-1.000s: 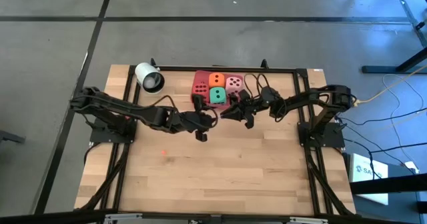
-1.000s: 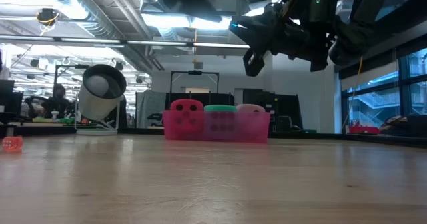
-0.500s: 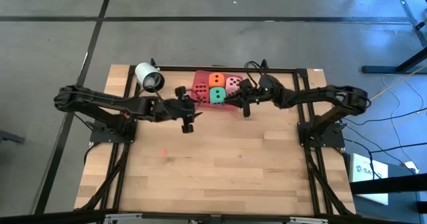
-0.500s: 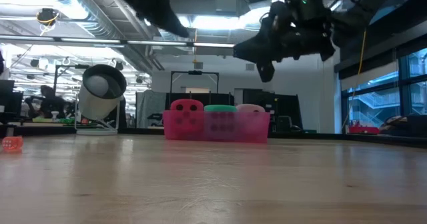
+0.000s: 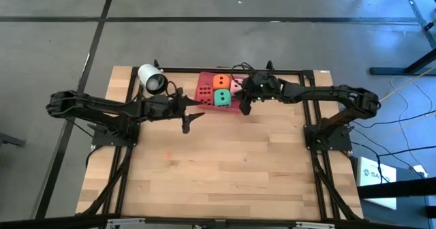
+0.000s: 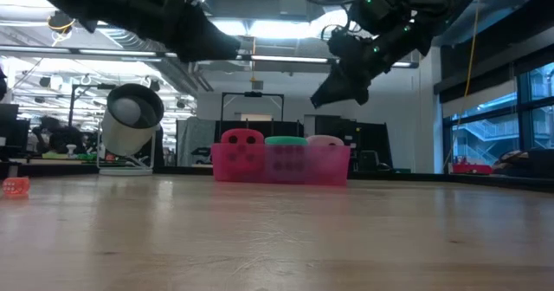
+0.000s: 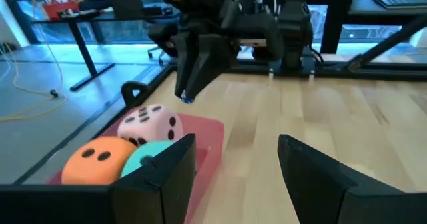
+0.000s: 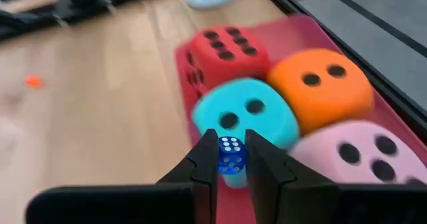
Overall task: Pick & Place Dice
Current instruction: Put the blue die into the pink bin, then put the orange die into the pink bin
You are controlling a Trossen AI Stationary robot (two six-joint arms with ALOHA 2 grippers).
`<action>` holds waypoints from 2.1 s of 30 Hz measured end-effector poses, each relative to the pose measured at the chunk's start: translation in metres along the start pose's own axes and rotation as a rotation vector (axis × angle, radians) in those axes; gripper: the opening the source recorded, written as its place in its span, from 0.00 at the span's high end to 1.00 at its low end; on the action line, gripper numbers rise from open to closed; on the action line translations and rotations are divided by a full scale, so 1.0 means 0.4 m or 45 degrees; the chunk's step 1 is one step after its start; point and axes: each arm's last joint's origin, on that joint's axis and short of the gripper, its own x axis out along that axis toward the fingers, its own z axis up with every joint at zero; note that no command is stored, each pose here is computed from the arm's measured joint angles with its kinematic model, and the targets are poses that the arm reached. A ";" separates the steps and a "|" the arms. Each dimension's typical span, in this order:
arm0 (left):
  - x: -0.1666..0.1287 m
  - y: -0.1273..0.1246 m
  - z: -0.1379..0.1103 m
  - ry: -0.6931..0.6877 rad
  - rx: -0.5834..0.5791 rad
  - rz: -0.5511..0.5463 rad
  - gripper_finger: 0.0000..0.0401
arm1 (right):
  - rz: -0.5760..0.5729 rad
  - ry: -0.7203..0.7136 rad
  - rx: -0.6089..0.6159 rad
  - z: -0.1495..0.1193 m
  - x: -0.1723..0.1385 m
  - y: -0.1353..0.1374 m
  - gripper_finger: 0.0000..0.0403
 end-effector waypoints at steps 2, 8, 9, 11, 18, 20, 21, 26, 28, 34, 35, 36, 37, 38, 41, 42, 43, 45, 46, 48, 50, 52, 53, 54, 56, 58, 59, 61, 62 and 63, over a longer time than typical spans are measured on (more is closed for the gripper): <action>-0.001 0.001 -0.011 0.012 -0.012 -0.005 0.48 | -0.039 0.032 0.001 -0.007 0.003 -0.003 0.87; -0.001 0.000 -0.014 0.014 -0.054 -0.020 0.48 | -0.137 0.133 0.003 -0.037 0.029 -0.014 0.87; -0.001 -0.001 -0.014 0.014 -0.054 -0.029 0.48 | -0.138 0.144 0.004 -0.041 0.035 -0.015 0.87; -0.001 -0.001 -0.013 0.013 -0.055 -0.038 0.48 | -0.140 0.167 0.005 -0.051 0.049 -0.018 0.87; -0.001 -0.001 -0.014 0.014 -0.055 -0.039 0.48 | -0.146 0.251 0.010 -0.084 0.084 -0.024 0.87; -0.001 -0.001 -0.014 0.014 -0.055 -0.039 0.48 | -0.146 0.277 0.010 -0.094 0.095 -0.024 0.87; -0.001 -0.001 -0.014 0.015 -0.055 -0.039 0.48 | -0.146 0.287 0.010 -0.098 0.099 -0.024 0.87; -0.001 -0.001 -0.014 0.015 -0.055 -0.037 0.48 | -0.145 0.333 0.000 -0.118 0.118 -0.017 0.87; -0.001 -0.001 -0.014 0.015 -0.055 -0.037 0.48 | -0.143 0.342 -0.002 -0.124 0.124 -0.015 0.87; 0.001 -0.001 -0.016 0.021 -0.060 -0.036 0.48 | -0.171 0.354 -0.012 -0.131 0.133 -0.013 0.87; 0.002 -0.002 -0.018 0.026 -0.064 -0.036 0.48 | -0.170 0.356 -0.013 -0.132 0.133 -0.013 0.87; 0.004 -0.002 -0.020 0.031 -0.066 -0.036 0.48 | -0.170 0.356 -0.013 -0.132 0.133 -0.013 0.87; 0.006 -0.003 -0.022 0.039 -0.064 -0.034 0.48 | -0.170 0.357 -0.013 -0.132 0.133 -0.013 0.87; 0.009 -0.003 -0.025 0.047 -0.063 -0.034 0.48 | -0.170 0.357 -0.014 -0.132 0.133 -0.013 0.87; 0.018 -0.005 -0.037 0.077 -0.068 -0.033 0.48 | -0.171 0.362 -0.013 -0.133 0.132 -0.013 0.87; 0.020 -0.006 -0.040 0.085 -0.072 -0.032 0.48 | -0.171 0.366 -0.014 -0.133 0.132 -0.013 0.86; 0.023 -0.006 -0.042 0.092 -0.073 -0.032 0.48 | -0.171 0.369 -0.013 -0.134 0.132 -0.013 0.85; 0.027 -0.007 -0.047 0.104 -0.072 -0.031 0.48 | -0.172 0.373 -0.013 -0.134 0.131 -0.013 0.82; 0.028 -0.008 -0.049 0.108 -0.071 -0.031 0.48 | -0.172 0.374 -0.013 -0.134 0.131 -0.013 0.80; 0.029 -0.008 -0.050 0.108 -0.071 -0.031 0.48 | -0.171 0.376 -0.013 -0.135 0.131 -0.013 0.77; 0.029 -0.008 -0.048 0.100 -0.073 -0.029 0.48 | -0.171 0.379 -0.013 -0.135 0.131 -0.013 0.74; 0.029 -0.008 -0.048 0.097 -0.073 -0.029 0.48 | -0.172 0.381 -0.013 -0.136 0.131 -0.013 0.71; 0.029 -0.008 -0.046 0.090 -0.074 -0.029 0.48 | -0.172 0.383 -0.013 -0.136 0.131 -0.013 0.70; 0.029 -0.007 -0.045 0.085 -0.075 -0.029 0.48 | -0.171 0.385 -0.013 -0.137 0.131 -0.013 0.69; 0.029 -0.007 -0.045 0.085 -0.074 -0.028 0.48 | -0.171 0.387 -0.013 -0.138 0.131 -0.013 0.66; 0.029 -0.007 -0.045 0.085 -0.067 -0.027 0.48 | -0.171 0.388 -0.013 -0.138 0.131 -0.013 0.63; 0.029 -0.007 -0.045 0.085 -0.065 -0.027 0.48 | -0.172 0.387 -0.013 -0.138 0.131 -0.013 0.61; 0.029 -0.007 -0.046 0.086 -0.058 -0.025 0.48 | -0.171 0.386 -0.013 -0.132 0.131 -0.013 0.58; 0.029 -0.007 -0.046 0.086 -0.044 -0.025 0.48 | -0.170 0.379 -0.017 -0.125 0.132 -0.012 0.56; 0.029 -0.007 -0.046 0.086 -0.028 -0.026 0.48 | -0.165 0.364 -0.030 -0.114 0.131 -0.010 0.55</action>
